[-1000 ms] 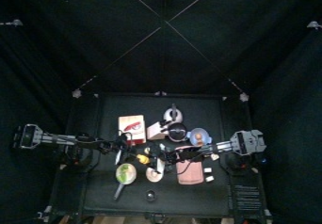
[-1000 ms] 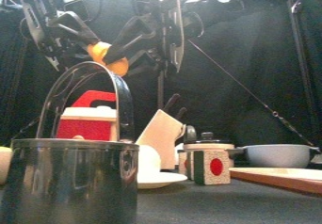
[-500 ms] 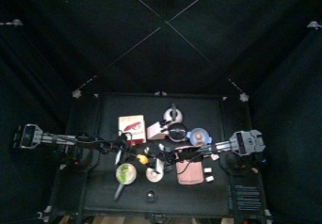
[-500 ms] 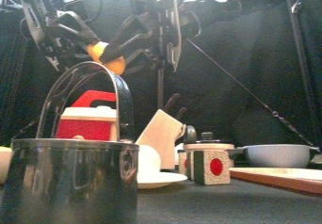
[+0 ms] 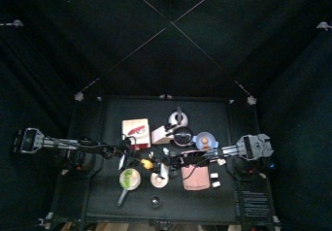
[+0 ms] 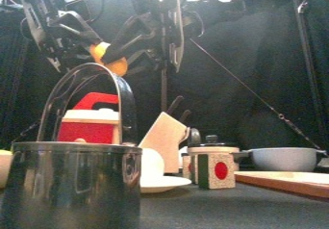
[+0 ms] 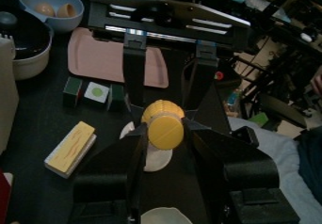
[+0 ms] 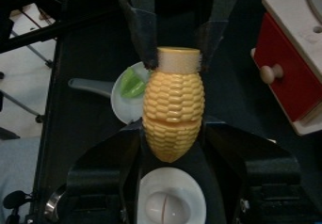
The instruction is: Put together corn
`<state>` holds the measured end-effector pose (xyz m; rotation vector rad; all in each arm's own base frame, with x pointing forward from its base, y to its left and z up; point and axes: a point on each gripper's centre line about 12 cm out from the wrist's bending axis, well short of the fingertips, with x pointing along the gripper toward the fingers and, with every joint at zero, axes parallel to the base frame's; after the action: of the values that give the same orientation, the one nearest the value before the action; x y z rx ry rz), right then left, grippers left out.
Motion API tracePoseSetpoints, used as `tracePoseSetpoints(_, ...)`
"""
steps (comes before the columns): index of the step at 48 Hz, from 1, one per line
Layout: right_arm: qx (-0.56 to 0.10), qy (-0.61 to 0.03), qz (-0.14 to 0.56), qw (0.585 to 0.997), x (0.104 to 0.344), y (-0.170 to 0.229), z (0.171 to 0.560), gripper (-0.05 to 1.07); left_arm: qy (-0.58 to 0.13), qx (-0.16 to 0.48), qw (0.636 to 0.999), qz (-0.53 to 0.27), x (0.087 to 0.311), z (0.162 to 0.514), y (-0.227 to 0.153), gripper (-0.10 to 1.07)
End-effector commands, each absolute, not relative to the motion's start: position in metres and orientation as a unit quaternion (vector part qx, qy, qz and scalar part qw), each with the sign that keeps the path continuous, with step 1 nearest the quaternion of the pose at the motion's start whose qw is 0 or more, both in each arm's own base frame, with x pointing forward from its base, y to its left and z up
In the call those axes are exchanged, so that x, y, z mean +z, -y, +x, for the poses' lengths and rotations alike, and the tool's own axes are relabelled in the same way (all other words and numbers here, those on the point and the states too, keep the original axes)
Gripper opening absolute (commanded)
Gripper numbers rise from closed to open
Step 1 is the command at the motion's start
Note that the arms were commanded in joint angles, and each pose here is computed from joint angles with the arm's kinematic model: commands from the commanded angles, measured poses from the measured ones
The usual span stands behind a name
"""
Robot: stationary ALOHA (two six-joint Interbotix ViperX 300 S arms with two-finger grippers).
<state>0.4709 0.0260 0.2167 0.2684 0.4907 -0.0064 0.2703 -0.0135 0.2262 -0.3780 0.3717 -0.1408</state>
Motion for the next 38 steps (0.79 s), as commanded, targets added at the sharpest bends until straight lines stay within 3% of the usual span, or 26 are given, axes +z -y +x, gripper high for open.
tracePoseSetpoints(1, -0.003, -0.211, 0.134, 0.968, 0.242, -0.020, 0.477, 0.65, -0.169, -0.076, 0.965, -0.186, 0.237, 0.275, 0.015, 0.69)
tracePoseSetpoints(38, -0.022, -0.195, 0.160, 0.967, 0.251, -0.004, 0.484, 0.65, -0.173, -0.075, 0.964, -0.186, 0.234, 0.275, 0.015, 0.69)
